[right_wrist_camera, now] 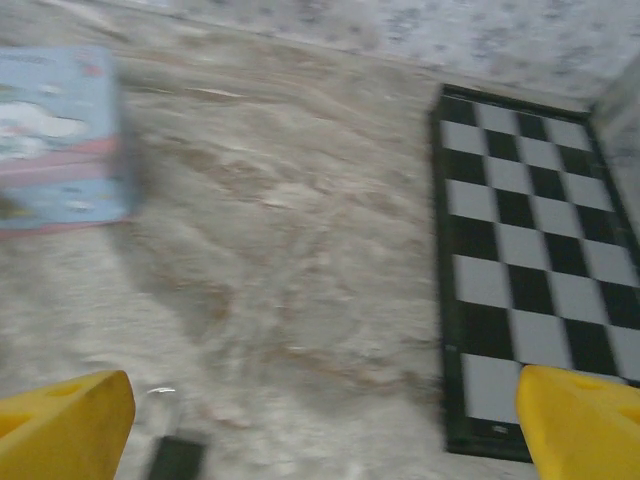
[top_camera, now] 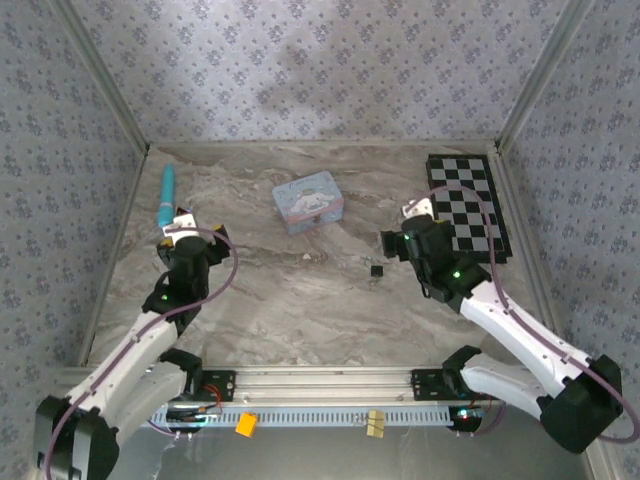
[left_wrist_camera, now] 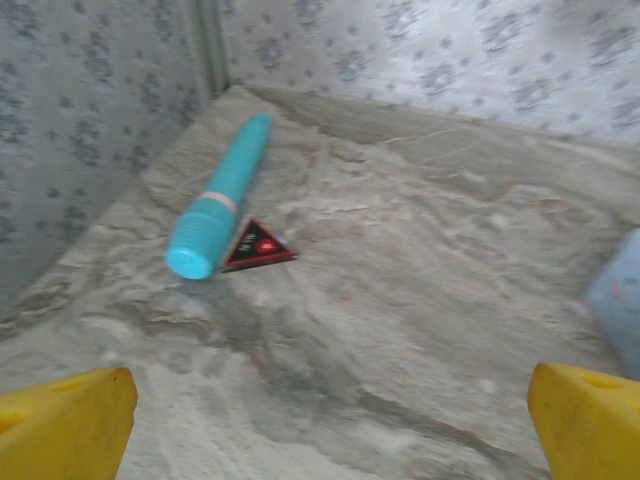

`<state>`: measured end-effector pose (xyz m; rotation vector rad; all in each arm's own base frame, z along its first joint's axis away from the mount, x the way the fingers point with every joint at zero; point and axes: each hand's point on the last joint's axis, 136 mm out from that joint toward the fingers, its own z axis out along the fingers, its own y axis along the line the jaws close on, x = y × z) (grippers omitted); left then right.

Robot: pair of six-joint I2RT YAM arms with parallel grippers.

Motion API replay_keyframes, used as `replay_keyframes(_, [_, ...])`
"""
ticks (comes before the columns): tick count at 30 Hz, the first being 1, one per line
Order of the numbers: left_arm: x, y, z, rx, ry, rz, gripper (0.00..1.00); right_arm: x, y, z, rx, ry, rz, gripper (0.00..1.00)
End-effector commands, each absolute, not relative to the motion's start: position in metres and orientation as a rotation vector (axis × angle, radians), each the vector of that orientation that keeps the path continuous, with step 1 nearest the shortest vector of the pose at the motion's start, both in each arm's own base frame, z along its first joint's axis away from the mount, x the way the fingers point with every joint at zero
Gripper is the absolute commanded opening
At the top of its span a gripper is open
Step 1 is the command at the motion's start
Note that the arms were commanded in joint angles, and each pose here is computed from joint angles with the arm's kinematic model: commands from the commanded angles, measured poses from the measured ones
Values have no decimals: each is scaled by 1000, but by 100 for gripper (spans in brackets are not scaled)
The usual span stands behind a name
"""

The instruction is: Unlock the padlock with the key

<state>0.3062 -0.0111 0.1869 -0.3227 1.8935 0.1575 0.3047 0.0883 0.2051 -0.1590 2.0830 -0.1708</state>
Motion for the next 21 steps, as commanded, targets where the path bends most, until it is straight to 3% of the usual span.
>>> replay_keyframes(1, [317, 14, 205, -384, 1829, 346, 100, 316, 53, 202, -94, 1970, -335, 99])
replay_keyframes(7, [343, 41, 166, -411, 1915, 526, 100, 322, 14, 155, 4, 1990, -372, 99])
replay_keyframes(13, [353, 50, 125, -393, 1917, 514, 100, 332, 0, 125, 12, 2018, -367, 99])
replay_keyframes(21, [374, 46, 126, -316, 1873, 439, 100, 357, 14, 109, -88, 1978, -329, 99])
